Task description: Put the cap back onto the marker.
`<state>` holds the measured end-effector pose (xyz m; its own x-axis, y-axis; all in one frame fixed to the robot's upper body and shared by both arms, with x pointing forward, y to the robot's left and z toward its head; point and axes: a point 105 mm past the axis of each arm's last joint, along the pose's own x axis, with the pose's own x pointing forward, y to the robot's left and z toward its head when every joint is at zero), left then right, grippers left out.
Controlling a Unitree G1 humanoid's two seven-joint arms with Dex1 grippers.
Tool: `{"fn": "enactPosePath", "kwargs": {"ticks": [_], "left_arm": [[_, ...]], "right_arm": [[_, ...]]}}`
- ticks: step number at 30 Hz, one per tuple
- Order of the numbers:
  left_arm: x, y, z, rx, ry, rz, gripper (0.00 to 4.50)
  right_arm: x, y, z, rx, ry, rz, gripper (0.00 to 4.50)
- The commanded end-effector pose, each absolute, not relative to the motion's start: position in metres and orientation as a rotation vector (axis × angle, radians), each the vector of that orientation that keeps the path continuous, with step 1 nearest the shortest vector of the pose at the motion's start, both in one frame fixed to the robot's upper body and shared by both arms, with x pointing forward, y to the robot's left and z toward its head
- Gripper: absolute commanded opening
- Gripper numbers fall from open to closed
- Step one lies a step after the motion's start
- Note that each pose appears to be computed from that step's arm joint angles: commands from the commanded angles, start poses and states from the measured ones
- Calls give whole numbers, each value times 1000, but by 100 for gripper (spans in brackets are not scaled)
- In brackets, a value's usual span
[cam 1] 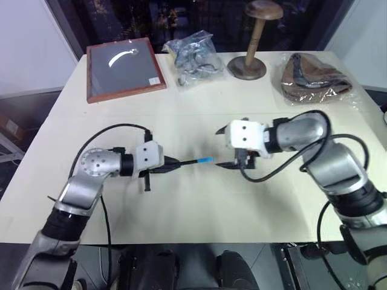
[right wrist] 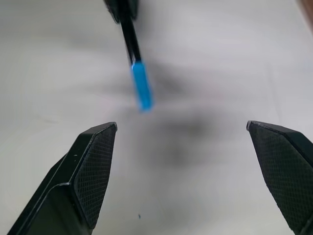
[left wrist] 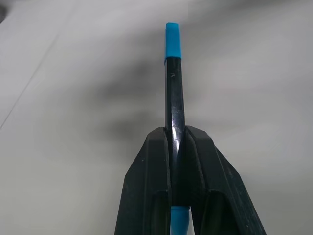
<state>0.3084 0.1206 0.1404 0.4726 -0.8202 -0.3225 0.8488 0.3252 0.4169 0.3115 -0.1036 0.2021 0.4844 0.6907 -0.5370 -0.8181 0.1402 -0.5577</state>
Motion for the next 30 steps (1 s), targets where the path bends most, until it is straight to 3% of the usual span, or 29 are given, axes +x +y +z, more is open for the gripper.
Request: {"fn": "enactPosePath", "kwargs": {"ticks": [1,4,15,24,30], "left_arm": [[319,139,160,412,43,-795,0],[320,152,162,311,86,-639,0],[285,179,129,22,362,-217,0],[270,179,107,-4,488,-159,0],[268,174,111,-30,467,-181,281]], "right_arm": [[308,-114,214,-836,135,969,440],[305,-118,208,-793,158,924,440],[282,-116,181,-686,251,897,440],[286,-116,182,-697,256,903,440],[287,-115,183,-700,254,910,450]]}}
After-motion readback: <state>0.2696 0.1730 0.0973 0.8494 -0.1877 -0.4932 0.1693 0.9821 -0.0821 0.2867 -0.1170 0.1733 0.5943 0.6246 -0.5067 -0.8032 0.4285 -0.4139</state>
